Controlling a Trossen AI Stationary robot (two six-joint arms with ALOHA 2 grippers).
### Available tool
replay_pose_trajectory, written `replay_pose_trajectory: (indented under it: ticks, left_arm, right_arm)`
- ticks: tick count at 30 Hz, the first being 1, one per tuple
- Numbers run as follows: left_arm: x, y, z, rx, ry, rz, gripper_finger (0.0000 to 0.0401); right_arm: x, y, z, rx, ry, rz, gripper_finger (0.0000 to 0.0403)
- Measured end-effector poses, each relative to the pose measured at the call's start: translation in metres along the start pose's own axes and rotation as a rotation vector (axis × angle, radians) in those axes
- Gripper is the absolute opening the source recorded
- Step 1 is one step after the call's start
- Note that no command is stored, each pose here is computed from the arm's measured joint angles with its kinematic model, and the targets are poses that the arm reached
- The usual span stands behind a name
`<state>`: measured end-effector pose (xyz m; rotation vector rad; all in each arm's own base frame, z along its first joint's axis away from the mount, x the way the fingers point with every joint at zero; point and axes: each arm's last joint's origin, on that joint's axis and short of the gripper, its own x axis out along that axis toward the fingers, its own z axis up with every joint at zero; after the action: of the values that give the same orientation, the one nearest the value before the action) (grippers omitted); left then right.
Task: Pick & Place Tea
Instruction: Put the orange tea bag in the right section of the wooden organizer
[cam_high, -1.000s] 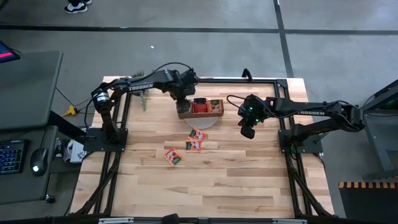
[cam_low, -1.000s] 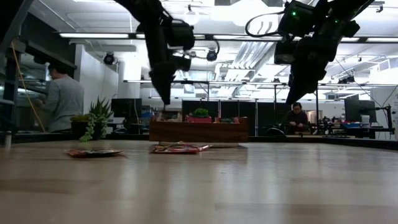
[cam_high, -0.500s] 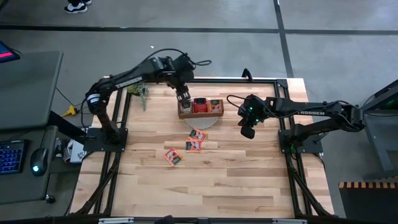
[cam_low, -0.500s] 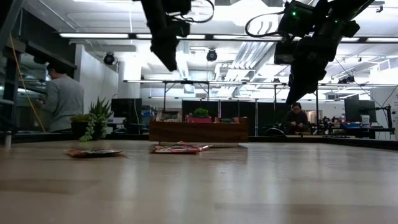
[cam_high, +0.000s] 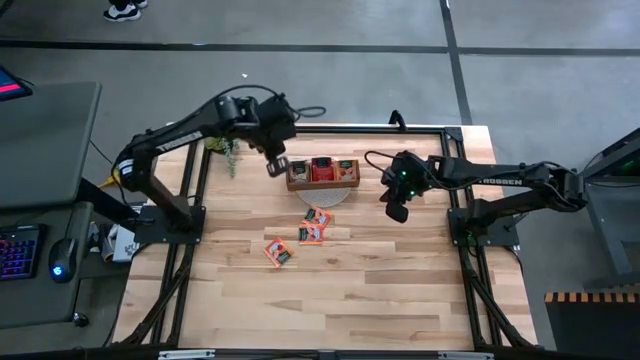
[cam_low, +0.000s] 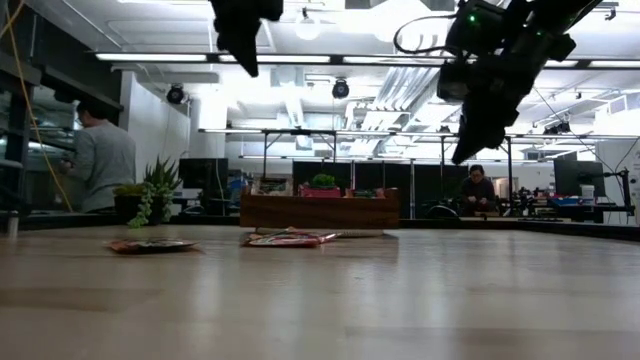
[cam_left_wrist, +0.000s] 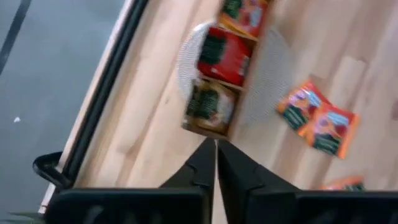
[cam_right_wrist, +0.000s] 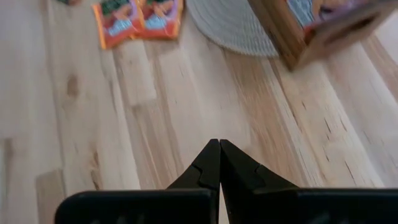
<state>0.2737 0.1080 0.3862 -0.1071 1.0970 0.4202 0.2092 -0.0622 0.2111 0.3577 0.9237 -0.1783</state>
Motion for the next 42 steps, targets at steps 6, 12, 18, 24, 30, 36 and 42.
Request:
replay_pose_trajectory:
  ticks: [6, 12, 18, 24, 30, 36, 42]
  left_arm:
    - [0.001, -0.033, -0.019, 0.043, 0.038, -0.049, 0.0003]
    - [0.025, -0.065, -0.062, -0.052, 0.029, -0.077, 0.0001]
    - [0.047, -0.088, -0.119, -0.227, -0.028, -0.166, 0.0001]
    - [0.062, -0.114, -0.163, -0.274, 0.042, -0.211, 0.0]
    - [0.075, -0.138, -0.176, -0.226, 0.011, -0.283, 0.0]
    - [0.087, -0.152, -0.187, -0.134, 0.051, -0.302, 0.0]
    - [0.093, -0.16, -0.183, -0.114, 0.031, -0.319, 0.0]
  right_arm:
    - [0.0, 0.002, 0.007, -0.015, -0.07, 0.047, 0.0]
    - [0.0, 0.008, 0.01, -0.015, -0.101, 0.062, 0.0]
    - [0.002, 0.022, 0.009, -0.015, -0.111, 0.072, 0.0]
    - [0.002, 0.039, 0.014, 0.0, -0.186, 0.095, 0.0]
    - [0.003, 0.061, 0.019, 0.074, -0.294, 0.103, 0.0]
    - [0.005, 0.087, 0.018, 0.14, -0.386, 0.125, 0.0]
    - [0.014, 0.116, 0.014, 0.15, -0.444, 0.179, 0.0]
